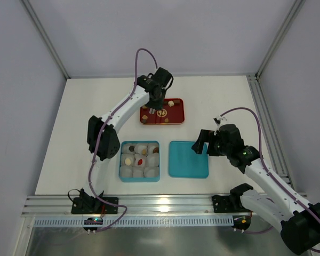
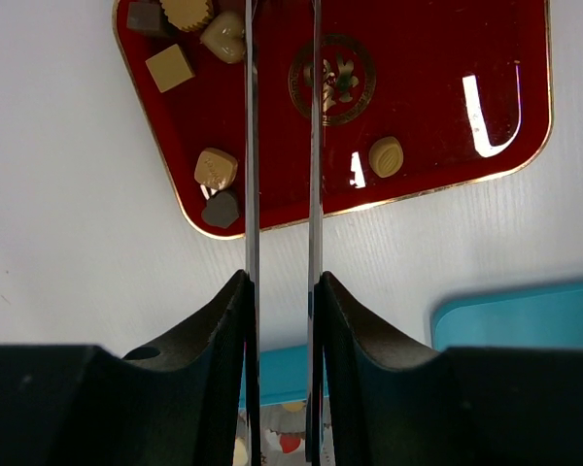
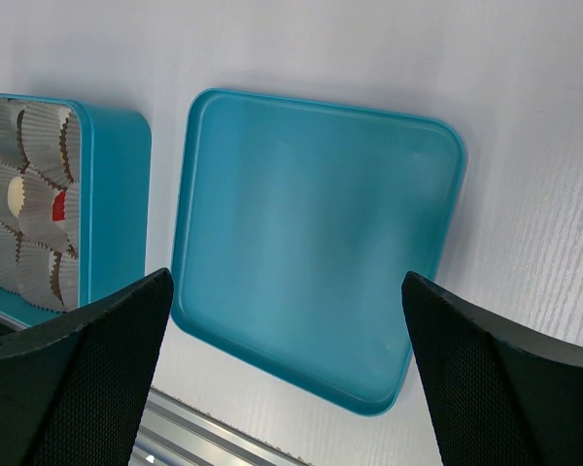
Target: Pack the chocolate
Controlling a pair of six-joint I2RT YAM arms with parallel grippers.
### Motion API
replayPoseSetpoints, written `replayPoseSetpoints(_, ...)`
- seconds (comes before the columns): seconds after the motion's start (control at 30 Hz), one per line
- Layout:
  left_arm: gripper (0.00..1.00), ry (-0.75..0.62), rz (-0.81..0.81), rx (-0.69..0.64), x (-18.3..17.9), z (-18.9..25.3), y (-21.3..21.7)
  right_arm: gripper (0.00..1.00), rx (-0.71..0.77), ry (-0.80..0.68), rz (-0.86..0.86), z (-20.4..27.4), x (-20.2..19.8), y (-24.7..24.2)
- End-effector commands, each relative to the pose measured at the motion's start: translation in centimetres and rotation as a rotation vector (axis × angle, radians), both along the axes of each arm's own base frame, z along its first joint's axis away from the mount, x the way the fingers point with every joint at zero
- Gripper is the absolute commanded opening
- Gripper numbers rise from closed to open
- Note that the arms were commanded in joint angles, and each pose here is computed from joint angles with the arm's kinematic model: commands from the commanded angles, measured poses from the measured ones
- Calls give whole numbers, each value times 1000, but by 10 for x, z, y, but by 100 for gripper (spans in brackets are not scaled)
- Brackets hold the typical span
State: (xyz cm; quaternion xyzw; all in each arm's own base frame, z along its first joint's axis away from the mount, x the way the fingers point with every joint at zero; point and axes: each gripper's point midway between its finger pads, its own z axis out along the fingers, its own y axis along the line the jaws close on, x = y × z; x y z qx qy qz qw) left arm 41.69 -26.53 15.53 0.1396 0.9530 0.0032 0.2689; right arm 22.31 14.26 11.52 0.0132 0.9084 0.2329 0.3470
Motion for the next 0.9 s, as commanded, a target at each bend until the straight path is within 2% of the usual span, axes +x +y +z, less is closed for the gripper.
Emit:
replayPoseSetpoints(0.0, 33, -48, -10, -37, 13, 9, -7, 100, 15, -66, 8, 20, 8, 3)
replayPoseSetpoints(0.43, 32, -34, -11, -37, 12, 4, -8, 100, 15, -68, 5, 19, 7, 2)
replayPoseSetpoints(0.87, 24, -41, -13, -45, 9, 13, -6, 100, 19, -69, 6, 19, 6, 3)
